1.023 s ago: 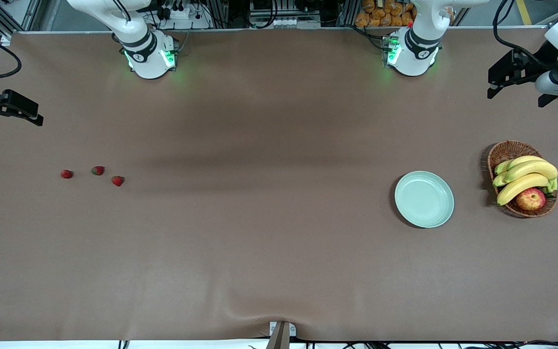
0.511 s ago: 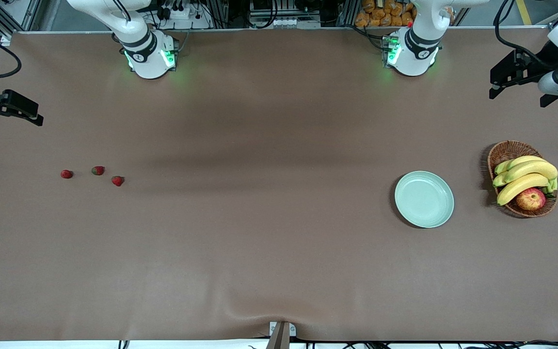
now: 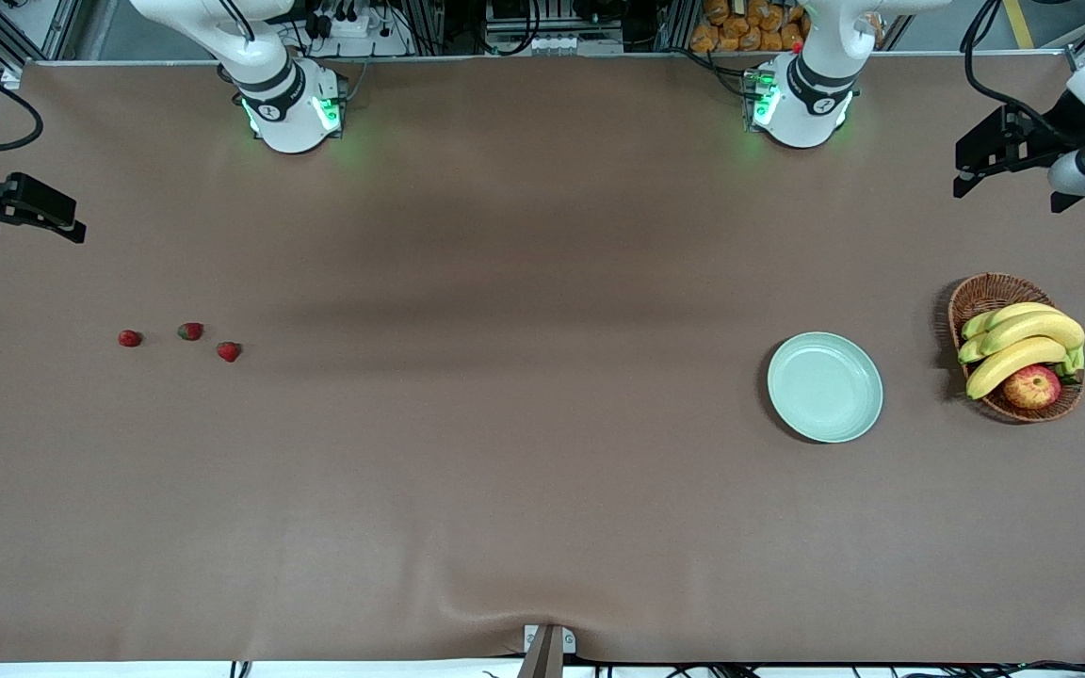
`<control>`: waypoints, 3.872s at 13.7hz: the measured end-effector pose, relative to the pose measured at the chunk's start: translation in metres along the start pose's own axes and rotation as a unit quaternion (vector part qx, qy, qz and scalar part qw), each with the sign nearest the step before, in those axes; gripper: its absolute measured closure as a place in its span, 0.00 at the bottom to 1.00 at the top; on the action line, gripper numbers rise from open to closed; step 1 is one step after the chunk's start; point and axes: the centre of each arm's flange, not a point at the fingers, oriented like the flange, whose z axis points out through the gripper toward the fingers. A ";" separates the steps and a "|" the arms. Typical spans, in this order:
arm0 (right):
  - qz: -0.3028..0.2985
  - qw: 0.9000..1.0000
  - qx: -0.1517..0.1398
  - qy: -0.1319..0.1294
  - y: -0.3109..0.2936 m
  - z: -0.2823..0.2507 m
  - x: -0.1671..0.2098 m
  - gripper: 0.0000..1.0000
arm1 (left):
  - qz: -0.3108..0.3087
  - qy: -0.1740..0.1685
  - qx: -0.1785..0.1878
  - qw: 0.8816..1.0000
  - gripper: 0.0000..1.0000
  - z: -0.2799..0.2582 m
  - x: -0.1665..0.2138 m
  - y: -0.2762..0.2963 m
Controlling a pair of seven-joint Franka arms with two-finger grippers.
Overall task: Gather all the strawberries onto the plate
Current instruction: 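Reach the right gripper down toward the three red strawberries, then grasp one red strawberry with the right gripper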
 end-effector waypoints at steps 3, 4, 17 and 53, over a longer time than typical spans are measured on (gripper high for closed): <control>0.014 1.000 0.001 -0.002 0.014 0.001 0.000 0.00 | 0.011 -0.005 -0.001 1.000 0.00 0.005 0.004 0.011; 0.020 1.000 0.002 -0.004 0.022 0.003 0.001 0.00 | 0.016 -0.007 -0.001 1.000 0.00 0.007 0.005 0.016; 0.015 0.997 -0.002 -0.077 0.050 0.196 0.096 0.00 | 0.047 -0.051 -0.004 0.998 0.00 0.048 0.019 0.047; 0.011 0.995 -0.004 -0.097 0.047 0.471 0.037 0.58 | 0.050 -0.070 -0.017 0.996 0.00 0.068 0.028 0.058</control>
